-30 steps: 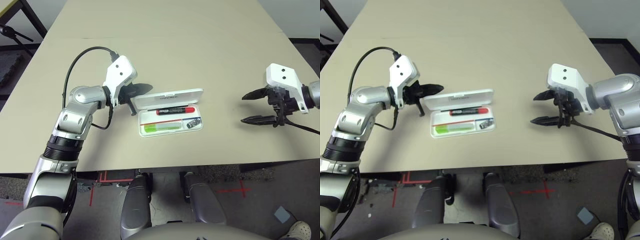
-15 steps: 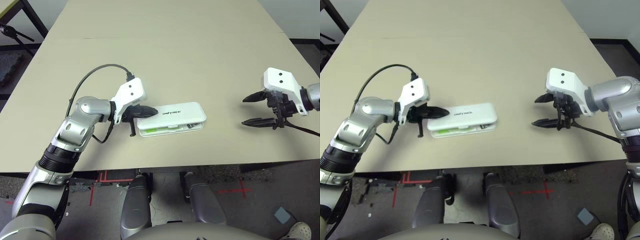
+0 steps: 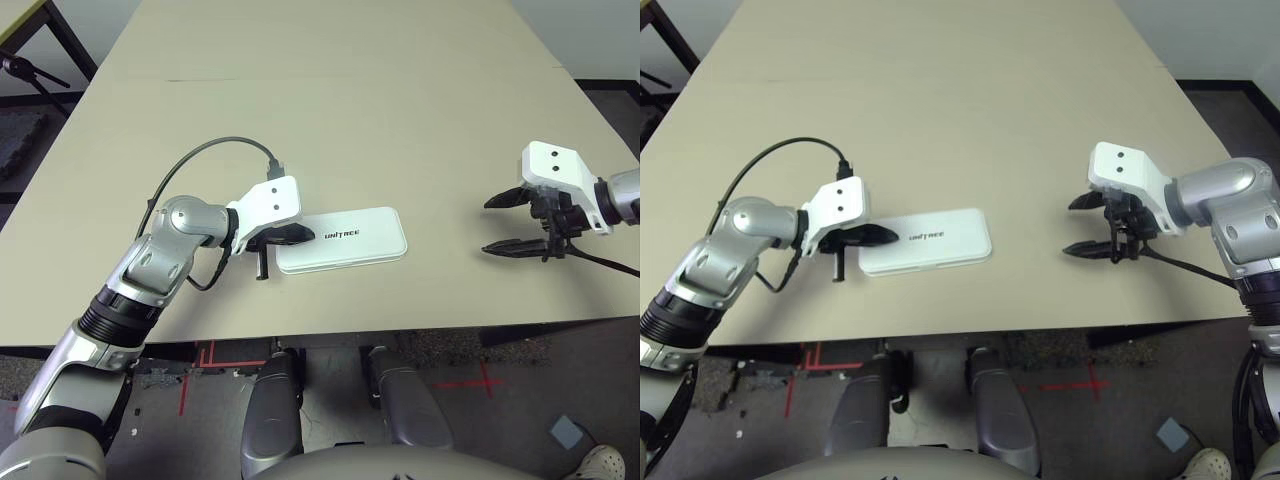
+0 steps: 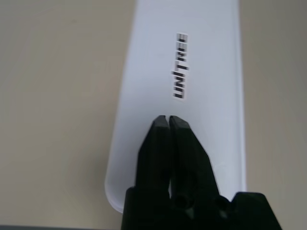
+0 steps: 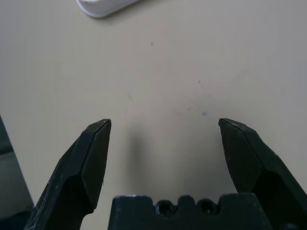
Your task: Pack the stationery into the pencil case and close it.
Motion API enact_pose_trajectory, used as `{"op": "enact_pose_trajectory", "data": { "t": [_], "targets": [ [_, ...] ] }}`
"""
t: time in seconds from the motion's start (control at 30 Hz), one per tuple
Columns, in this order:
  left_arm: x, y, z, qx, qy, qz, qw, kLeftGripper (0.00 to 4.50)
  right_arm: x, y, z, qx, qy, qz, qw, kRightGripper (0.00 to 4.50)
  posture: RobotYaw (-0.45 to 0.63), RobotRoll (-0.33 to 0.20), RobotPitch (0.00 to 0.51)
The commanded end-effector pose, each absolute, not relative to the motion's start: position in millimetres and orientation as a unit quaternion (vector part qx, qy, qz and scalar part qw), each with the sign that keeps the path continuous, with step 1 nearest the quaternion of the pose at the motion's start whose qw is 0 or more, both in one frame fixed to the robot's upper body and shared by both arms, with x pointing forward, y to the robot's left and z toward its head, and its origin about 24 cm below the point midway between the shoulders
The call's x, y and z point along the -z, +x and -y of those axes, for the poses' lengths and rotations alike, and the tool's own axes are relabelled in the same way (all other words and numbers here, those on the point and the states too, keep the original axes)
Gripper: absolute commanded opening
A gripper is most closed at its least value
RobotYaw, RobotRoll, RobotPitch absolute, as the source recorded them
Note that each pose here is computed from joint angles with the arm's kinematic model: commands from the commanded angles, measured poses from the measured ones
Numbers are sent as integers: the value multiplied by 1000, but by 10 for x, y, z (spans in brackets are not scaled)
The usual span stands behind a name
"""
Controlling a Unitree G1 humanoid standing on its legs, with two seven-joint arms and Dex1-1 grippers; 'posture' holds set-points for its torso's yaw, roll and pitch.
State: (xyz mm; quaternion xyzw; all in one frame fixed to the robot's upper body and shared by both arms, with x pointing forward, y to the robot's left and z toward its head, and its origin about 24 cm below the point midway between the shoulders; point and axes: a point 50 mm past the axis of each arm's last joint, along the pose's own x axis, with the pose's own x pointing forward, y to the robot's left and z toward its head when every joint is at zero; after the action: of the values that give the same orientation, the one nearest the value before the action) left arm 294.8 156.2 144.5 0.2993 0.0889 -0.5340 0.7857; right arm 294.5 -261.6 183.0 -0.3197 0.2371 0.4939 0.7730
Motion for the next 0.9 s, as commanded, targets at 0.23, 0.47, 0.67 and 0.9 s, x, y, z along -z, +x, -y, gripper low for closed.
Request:
{"op": "enact_pose_trajectory", "data": {
  "t": [0.23,0.47,0.67,0.9],
  "targets": [
    [-1845,3240,-1904,337,87,68,935,3693,-1990,3331,2605,-338,-225,-25,914,4500,-108,0,236],
    [-1969,3347,-2634,48,-23,143,988,4481,-1894,3453,2906,-144,-139,53,978,4500,-115,0,235],
    [-1828,3262,-3000,-85,-45,155,983,4481,-1688,3447,3198,34,-52,94,994,4500,-109,0,225],
    [-1680,3231,-3148,-169,-41,153,973,4481,-1503,3383,3395,157,-2,109,982,4500,-110,0,221]
  ]
}}
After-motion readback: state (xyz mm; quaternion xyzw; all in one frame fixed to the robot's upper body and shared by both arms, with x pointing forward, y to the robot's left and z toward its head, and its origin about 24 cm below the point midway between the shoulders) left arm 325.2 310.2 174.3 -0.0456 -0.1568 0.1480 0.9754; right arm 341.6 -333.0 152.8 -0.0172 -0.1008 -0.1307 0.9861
